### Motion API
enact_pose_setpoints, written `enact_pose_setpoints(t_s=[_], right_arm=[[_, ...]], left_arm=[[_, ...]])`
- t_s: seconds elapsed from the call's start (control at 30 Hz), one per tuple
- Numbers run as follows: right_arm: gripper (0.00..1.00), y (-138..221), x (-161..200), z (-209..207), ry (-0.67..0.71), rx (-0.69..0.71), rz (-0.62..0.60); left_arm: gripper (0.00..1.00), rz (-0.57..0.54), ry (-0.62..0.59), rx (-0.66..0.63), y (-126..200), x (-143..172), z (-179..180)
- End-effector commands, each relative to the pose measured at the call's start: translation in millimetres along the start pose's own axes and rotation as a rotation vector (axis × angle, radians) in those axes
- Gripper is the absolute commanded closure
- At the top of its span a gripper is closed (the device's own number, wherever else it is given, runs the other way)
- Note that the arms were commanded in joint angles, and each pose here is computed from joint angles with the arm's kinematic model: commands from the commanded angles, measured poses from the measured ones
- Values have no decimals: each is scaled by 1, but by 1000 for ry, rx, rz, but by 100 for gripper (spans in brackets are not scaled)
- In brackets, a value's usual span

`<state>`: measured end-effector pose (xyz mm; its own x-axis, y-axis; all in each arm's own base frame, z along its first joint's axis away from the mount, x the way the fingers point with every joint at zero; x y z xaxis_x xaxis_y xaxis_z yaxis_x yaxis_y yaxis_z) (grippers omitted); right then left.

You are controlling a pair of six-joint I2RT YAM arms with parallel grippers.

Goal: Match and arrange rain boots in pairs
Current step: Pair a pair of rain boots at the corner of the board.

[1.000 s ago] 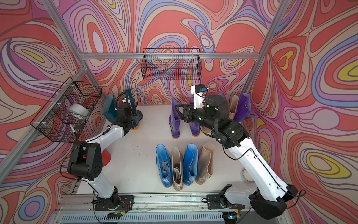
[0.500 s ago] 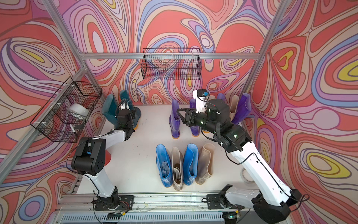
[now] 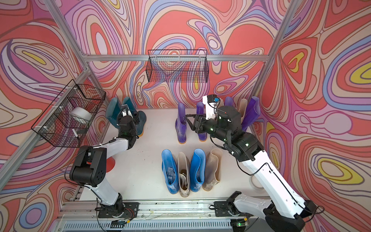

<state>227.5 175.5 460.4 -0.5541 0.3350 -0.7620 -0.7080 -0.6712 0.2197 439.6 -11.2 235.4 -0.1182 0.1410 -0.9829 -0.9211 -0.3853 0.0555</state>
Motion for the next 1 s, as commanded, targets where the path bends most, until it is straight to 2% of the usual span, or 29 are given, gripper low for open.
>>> enact_pose_setpoints(t_s=[0.0,0.17,0.47,0.53,0.77,0.87,0.97], right_arm=[[46,-3,4,-5,-11,15,10],[45,-5,4,-6,-13,21,12],[44,-2,5,-9,-18,42,2],[43,-1,5,-10,-17,47,-1],[43,1,5,-10,-20,47,-10],[43,-1,5,-10,-20,46,-9],[43,0,5,-10,-18,40,-11]], left_arm=[[20,-18,12,30,0,-13,-1],[15,59,-36,63,-12,-10,-10],[15,177,-81,89,-37,-11,-22],[23,210,-96,91,-41,-12,-24],[81,226,-108,99,-35,-18,-20],[100,212,-119,85,-31,-23,-15],[100,191,-139,23,-27,-26,-6]])
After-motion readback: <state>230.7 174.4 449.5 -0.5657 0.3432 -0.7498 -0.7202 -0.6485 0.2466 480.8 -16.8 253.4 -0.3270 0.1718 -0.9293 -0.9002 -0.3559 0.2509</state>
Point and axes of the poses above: each gripper's point midway between its finger pads, its own y axis back along the fingers, its own z axis along the line the jaws close on, x = y × z, the point moved 7 cm from there along y, back along the fingers, and after that the axes turned 8 degrees about -y, right-handed, at the moved point
